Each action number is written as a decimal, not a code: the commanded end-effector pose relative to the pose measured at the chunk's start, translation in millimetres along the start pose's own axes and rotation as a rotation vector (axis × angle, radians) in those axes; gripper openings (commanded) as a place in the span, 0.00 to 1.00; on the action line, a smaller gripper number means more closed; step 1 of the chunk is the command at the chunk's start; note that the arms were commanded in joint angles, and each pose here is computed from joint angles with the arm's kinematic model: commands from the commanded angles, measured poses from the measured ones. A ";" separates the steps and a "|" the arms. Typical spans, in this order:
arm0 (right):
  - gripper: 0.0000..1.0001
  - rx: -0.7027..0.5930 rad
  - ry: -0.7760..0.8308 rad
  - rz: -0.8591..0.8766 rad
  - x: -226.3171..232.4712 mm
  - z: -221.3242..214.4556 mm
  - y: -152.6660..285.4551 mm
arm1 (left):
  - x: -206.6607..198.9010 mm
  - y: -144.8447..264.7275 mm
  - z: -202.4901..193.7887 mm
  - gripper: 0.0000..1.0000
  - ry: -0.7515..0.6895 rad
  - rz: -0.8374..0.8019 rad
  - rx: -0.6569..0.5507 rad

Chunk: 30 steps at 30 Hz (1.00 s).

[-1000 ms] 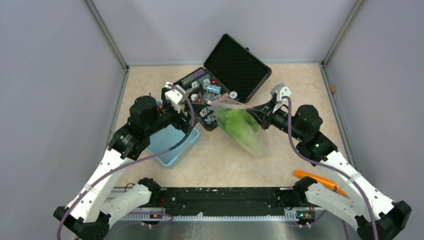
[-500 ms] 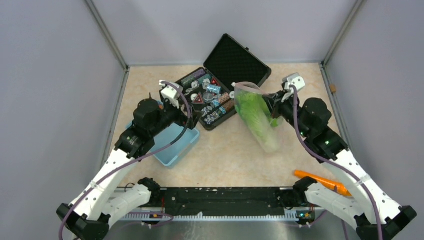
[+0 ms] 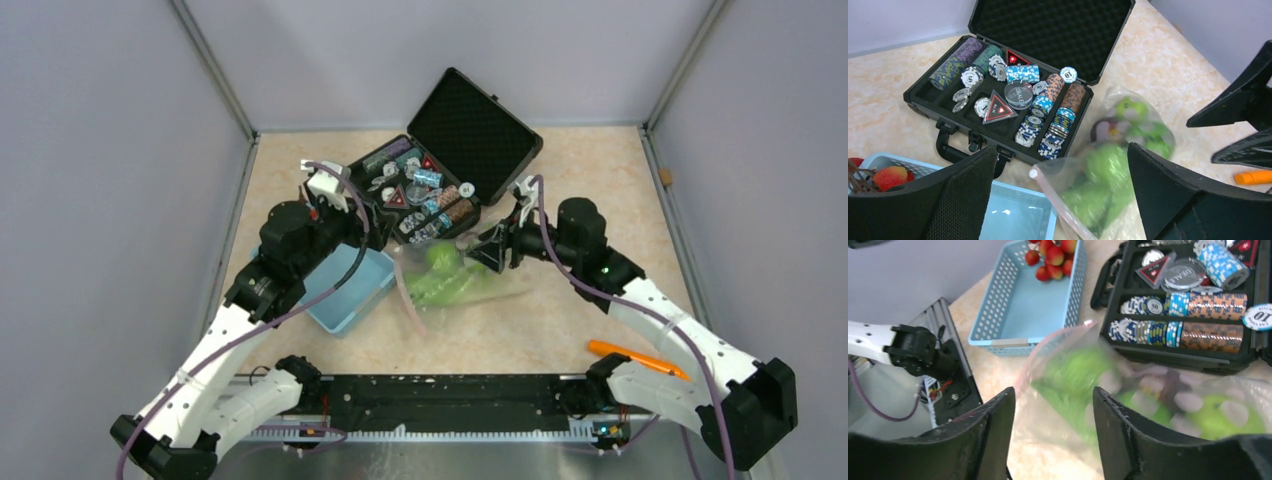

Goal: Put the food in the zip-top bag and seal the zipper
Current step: Place the zipper food storage bag at the center of the board.

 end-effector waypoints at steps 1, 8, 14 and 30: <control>0.61 -0.145 0.120 0.154 45.7 48.5 19.6 | 4.7 4.1 20.1 0.99 0.026 0.037 -0.056; 0.73 -0.322 0.083 -0.241 -3.1 75.0 42.4 | 22.8 -6.9 12.2 0.99 0.070 0.140 0.009; 0.81 -0.418 -0.132 -0.478 -68.8 67.9 70.5 | 63.2 -11.7 -12.2 0.99 0.249 0.287 0.121; 0.73 -0.037 0.128 0.062 24.3 12.1 34.3 | 44.5 -1.9 -27.5 0.99 0.230 0.151 0.109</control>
Point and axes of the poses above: each gripper's point midway between its finger pads, its own y axis back along the fingers, its own x axis along the line the jaws close on, z = x × y, the point moved 3 cm from there along y, back along the fingers, and after that the axes turned 10 degrees about -y, right-handed, at the moved point
